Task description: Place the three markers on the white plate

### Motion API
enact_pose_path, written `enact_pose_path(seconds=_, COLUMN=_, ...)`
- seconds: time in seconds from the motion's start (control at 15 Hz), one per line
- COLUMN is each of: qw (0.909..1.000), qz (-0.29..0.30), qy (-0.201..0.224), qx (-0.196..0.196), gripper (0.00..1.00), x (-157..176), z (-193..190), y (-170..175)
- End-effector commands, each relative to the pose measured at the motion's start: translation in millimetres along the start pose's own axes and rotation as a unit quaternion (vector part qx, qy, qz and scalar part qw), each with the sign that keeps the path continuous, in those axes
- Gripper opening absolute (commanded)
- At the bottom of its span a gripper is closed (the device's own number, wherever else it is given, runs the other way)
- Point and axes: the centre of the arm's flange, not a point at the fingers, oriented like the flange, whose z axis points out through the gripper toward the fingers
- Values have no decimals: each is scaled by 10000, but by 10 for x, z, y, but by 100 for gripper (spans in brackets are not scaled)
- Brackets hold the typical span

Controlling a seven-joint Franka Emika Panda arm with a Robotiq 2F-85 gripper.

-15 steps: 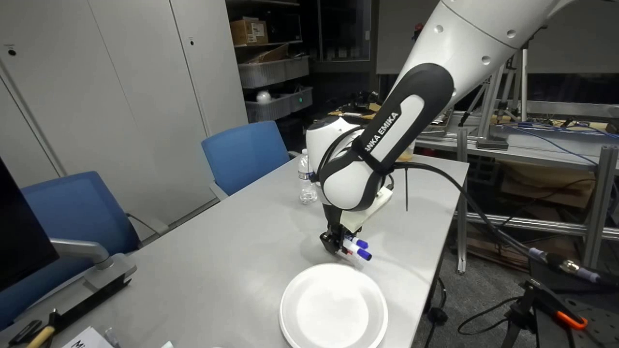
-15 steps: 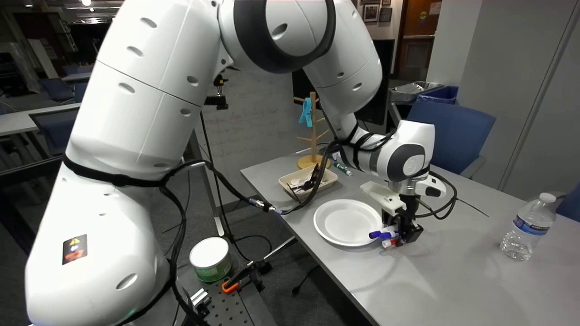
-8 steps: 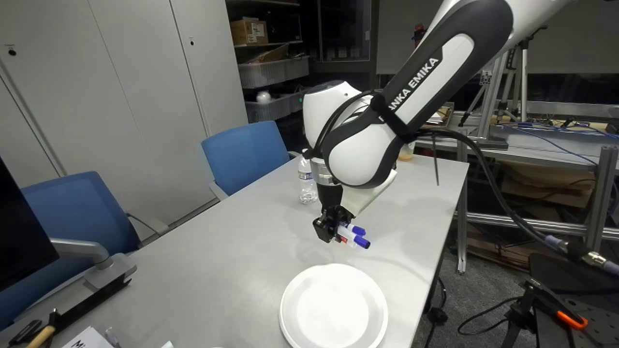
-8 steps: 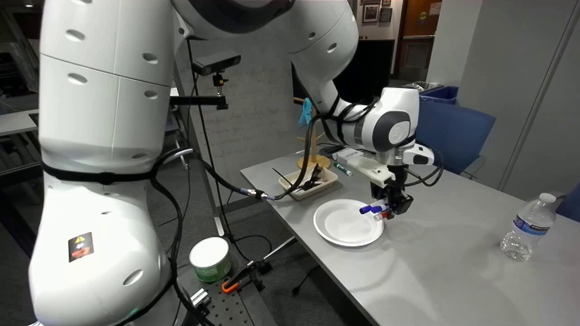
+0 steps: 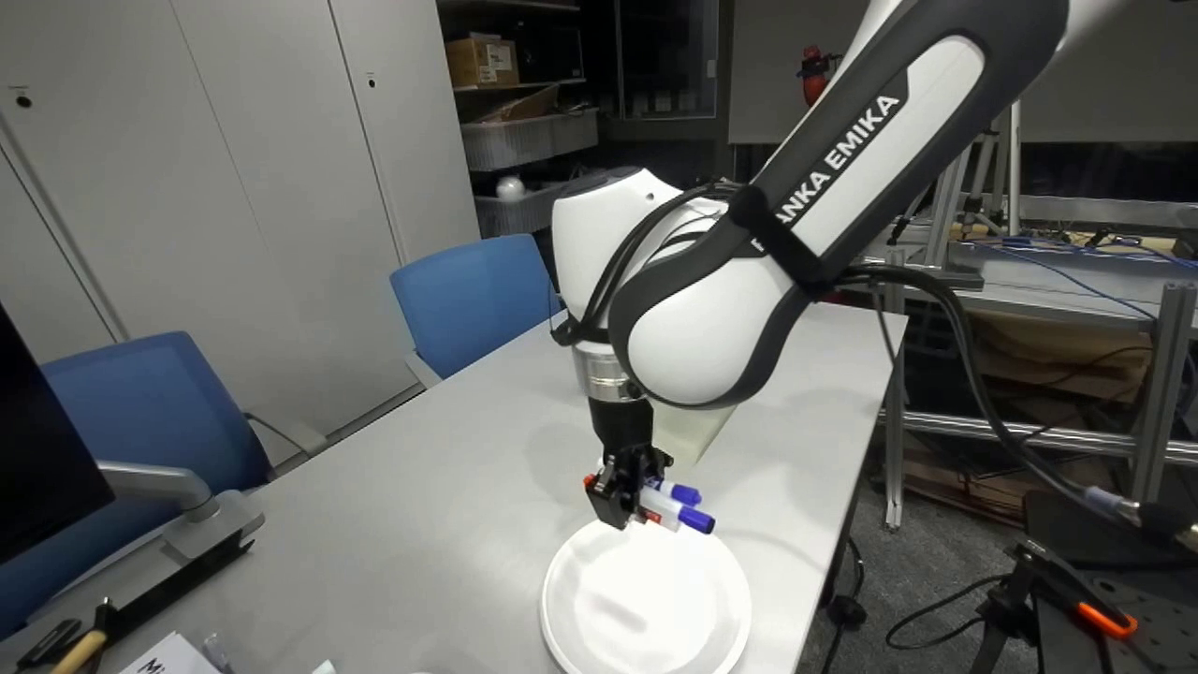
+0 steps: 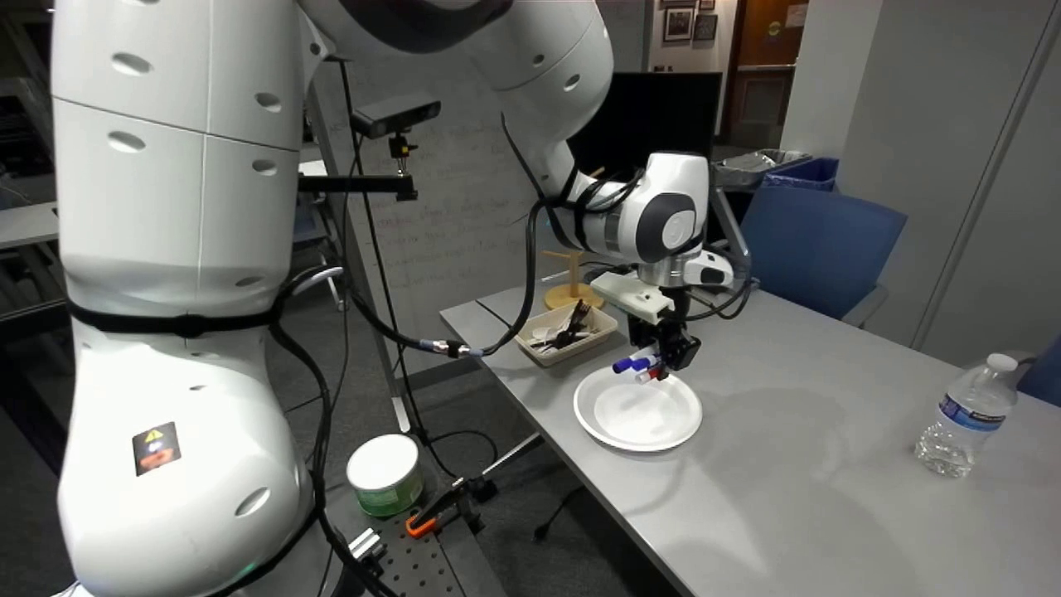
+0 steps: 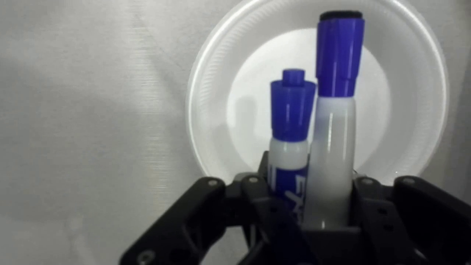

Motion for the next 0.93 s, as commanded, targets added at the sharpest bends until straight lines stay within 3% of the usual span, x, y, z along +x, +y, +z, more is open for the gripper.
enact_pose_path(seconds=0.0, qw=9998, qz=160, qy=-37, qx=80, gripper=6, x=-49, z=131, y=-205)
enact_pose_path(seconds=0.53, qw=9985, qz=407, qy=-353, qx=-81, gripper=6, x=-164, z=580, y=-490)
enact_pose_path(seconds=0.87, qw=9976, qz=602, qy=-338, qx=-86, gripper=6, x=-88, z=660, y=-492)
